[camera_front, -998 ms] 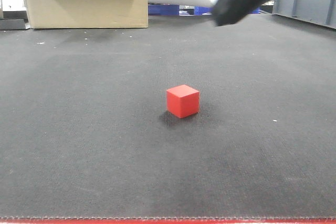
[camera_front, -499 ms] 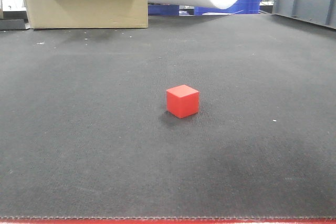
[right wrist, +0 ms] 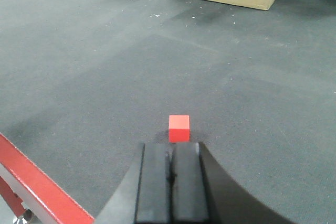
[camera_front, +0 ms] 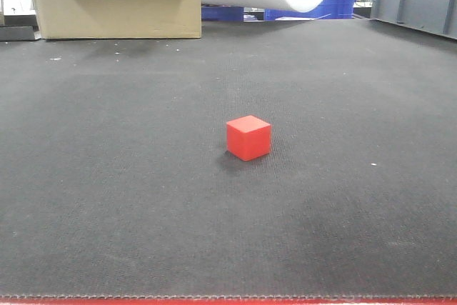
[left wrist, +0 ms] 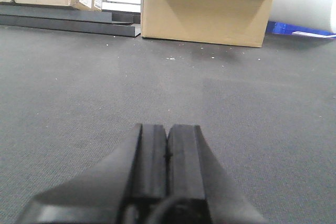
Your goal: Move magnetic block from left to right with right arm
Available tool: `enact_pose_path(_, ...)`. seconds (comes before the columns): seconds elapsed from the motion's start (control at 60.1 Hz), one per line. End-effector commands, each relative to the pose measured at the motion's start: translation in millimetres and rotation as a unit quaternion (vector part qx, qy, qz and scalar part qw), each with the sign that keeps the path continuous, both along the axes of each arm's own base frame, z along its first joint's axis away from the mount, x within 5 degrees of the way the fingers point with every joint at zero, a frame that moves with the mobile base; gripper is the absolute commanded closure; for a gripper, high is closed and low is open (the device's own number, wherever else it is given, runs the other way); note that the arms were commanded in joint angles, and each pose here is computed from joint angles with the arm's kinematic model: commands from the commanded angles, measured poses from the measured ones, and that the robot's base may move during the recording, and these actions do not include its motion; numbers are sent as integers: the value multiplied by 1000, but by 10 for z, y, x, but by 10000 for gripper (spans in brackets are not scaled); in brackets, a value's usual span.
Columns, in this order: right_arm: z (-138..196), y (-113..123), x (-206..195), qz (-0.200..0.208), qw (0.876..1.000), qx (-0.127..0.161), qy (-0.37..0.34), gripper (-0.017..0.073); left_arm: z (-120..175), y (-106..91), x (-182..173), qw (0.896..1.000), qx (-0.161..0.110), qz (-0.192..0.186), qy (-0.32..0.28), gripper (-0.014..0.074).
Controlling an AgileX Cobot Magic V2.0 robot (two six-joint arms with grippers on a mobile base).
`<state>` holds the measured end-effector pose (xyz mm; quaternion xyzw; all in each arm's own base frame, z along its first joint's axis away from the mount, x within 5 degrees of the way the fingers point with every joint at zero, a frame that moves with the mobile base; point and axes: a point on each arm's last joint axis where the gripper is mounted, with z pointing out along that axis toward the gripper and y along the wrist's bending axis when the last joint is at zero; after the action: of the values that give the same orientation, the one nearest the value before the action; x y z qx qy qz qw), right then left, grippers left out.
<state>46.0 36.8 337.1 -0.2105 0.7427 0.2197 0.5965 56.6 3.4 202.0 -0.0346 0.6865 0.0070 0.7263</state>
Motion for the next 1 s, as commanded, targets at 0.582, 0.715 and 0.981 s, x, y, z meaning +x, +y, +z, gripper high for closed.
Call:
enact_pose_path(0.582,-791,-324,266,-277,951,44,-128,501,55,0,-14,999,0,0,-46,710)
enact_pose_path(0.715,-1057,-368,175,-304,941,45,-143,501,55,0,-14,999,0,0,-46,710)
enact_pose_path(0.981,-1245,-416,79,-343,923,45,-171,501,55,0,-14,999,0,0,-46,710)
